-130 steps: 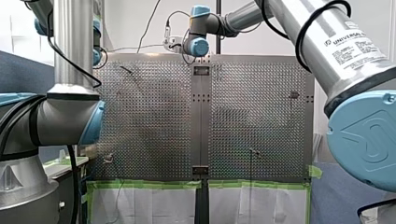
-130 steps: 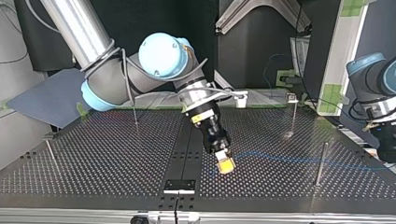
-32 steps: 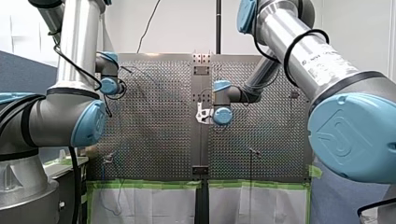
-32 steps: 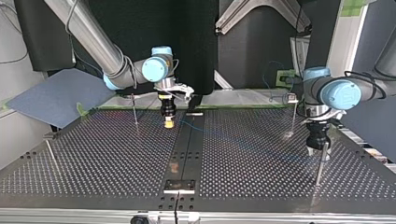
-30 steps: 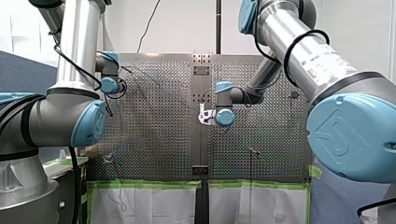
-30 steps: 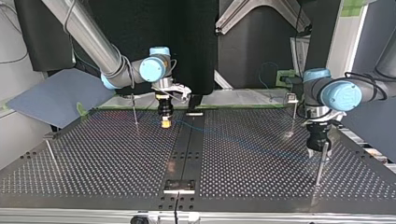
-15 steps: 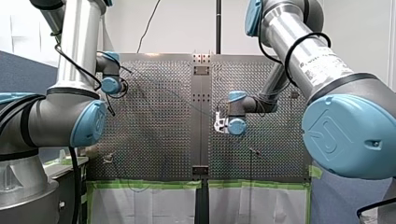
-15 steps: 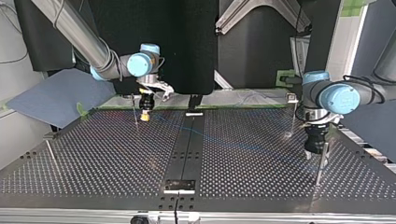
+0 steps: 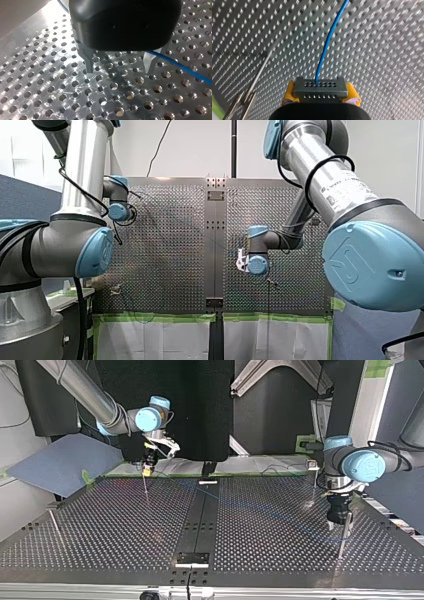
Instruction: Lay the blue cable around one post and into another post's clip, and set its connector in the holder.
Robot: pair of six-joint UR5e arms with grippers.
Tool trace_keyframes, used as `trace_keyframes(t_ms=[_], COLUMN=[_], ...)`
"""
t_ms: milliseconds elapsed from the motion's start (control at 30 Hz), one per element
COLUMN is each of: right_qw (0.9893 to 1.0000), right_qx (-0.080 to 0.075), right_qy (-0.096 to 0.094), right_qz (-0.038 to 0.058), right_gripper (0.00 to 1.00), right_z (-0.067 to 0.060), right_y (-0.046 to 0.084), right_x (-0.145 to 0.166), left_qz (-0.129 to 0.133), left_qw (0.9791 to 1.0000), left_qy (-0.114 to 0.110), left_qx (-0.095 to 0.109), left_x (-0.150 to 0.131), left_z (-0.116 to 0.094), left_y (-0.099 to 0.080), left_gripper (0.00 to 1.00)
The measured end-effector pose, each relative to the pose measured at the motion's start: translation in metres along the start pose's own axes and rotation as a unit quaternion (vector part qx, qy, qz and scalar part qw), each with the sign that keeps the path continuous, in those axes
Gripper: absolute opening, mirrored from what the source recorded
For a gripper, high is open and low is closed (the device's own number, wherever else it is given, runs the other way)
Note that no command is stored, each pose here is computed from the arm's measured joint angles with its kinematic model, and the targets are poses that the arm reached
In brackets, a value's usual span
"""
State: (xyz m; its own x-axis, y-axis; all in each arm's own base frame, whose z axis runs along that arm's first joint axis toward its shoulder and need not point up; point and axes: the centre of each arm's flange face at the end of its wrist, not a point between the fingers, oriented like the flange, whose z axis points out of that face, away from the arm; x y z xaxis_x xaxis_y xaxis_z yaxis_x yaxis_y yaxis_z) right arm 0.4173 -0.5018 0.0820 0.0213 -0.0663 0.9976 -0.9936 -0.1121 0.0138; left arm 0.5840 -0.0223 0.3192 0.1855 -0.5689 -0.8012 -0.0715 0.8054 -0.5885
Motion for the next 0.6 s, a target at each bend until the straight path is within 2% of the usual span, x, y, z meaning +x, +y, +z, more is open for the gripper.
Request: trace_keyframes(t_ms=[133, 300, 433, 600], right_qw=[0.9997, 0.9984, 0.9979, 0.9978], right_qx=[-0.023, -0.045, -0.050, -0.052], right_qy=[-0.011, -0.032, -0.039, -0.041], right_qz=[-0.0024, -0.0118, -0.0137, -0.0058], right_gripper=[0.00, 0.00, 0.00, 0.00], right_z=[-0.004, -0.010, -0.010, -0.011], right_y=[0.018, 0.046, 0.068, 0.095], right_x=[-0.012, -0.029, -0.040, -0.052], left_qz=[0.000, 0.000, 0.000, 0.000], left_qw=[1.0000, 1.0000, 1.0000, 1.0000], left_qy=[-0.001, -0.001, -0.001, -0.001], left_qx=[-0.001, -0.002, -0.002, -0.003], left_x=[0.000, -0.001, -0.001, -0.002], left_z=[0.000, 0.000, 0.000, 0.000], left_y=[0.001, 0.002, 0.002, 0.002], left_gripper=[1.00, 1.00, 1.00, 1.00])
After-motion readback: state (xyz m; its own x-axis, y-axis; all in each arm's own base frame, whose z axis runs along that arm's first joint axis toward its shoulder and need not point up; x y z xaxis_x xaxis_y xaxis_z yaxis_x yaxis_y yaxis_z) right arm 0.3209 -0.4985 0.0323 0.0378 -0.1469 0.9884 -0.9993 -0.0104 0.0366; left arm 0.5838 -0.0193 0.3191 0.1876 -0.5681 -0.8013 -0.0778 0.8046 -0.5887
